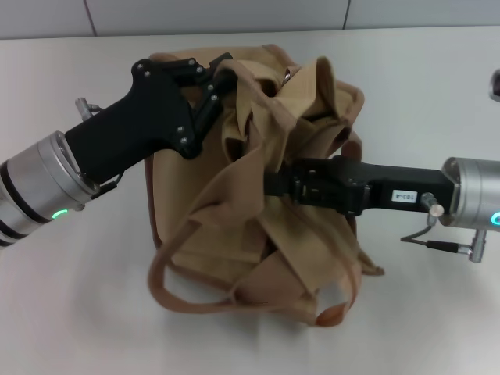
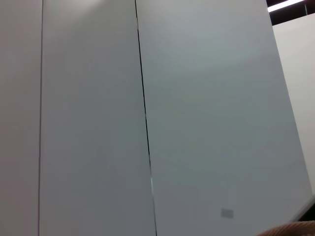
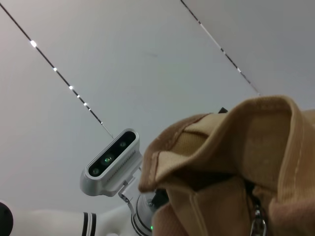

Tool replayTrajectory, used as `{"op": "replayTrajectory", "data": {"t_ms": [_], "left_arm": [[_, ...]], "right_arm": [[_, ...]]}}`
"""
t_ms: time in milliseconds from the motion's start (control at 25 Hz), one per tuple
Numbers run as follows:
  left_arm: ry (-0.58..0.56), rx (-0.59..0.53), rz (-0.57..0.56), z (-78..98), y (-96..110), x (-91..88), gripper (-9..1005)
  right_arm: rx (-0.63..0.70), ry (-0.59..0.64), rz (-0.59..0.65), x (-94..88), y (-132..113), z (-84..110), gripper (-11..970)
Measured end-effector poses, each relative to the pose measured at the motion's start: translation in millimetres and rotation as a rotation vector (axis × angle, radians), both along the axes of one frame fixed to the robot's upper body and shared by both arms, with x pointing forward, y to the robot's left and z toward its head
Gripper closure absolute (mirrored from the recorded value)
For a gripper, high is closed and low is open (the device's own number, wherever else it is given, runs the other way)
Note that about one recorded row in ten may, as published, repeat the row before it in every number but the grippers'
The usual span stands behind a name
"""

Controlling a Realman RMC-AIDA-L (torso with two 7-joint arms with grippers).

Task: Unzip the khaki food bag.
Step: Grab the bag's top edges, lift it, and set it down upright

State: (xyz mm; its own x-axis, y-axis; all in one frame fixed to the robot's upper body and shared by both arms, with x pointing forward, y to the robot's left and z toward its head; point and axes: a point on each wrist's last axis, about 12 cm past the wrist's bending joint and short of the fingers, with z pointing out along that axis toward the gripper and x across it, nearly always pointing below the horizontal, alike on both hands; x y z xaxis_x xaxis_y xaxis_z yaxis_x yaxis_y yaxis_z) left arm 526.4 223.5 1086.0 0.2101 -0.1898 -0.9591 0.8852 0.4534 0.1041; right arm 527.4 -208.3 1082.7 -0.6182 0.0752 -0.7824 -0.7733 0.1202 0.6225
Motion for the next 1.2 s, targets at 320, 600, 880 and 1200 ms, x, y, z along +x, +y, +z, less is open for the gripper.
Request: {"op": "replayTrajectory", "data": {"t_ms": [320,600,880,1200], "left_arm": [[-0.018,0.001,0.016,2.7,4.1,1.9,899],[-0.023,0.002,0.024,2.1,5.4,1.1,899],[-0.02,0.002,0.031,-0.1,8.0,-2.3,898],[-0.028,-0.013,0.024,0.8,14.7,-7.6,898]], "right_arm": [[0.028,0.011,-0.067,-2.8,-12.4,-2.1,460],[0.055,-0.004,-0.097,-3.3,-18.3,-0.4,462],[0.08,-0.018,-0.091,-6.1,-21.6,2.4,491],[0.087,-0.02,-0.085,-7.7,-23.6,3.1,553]]}}
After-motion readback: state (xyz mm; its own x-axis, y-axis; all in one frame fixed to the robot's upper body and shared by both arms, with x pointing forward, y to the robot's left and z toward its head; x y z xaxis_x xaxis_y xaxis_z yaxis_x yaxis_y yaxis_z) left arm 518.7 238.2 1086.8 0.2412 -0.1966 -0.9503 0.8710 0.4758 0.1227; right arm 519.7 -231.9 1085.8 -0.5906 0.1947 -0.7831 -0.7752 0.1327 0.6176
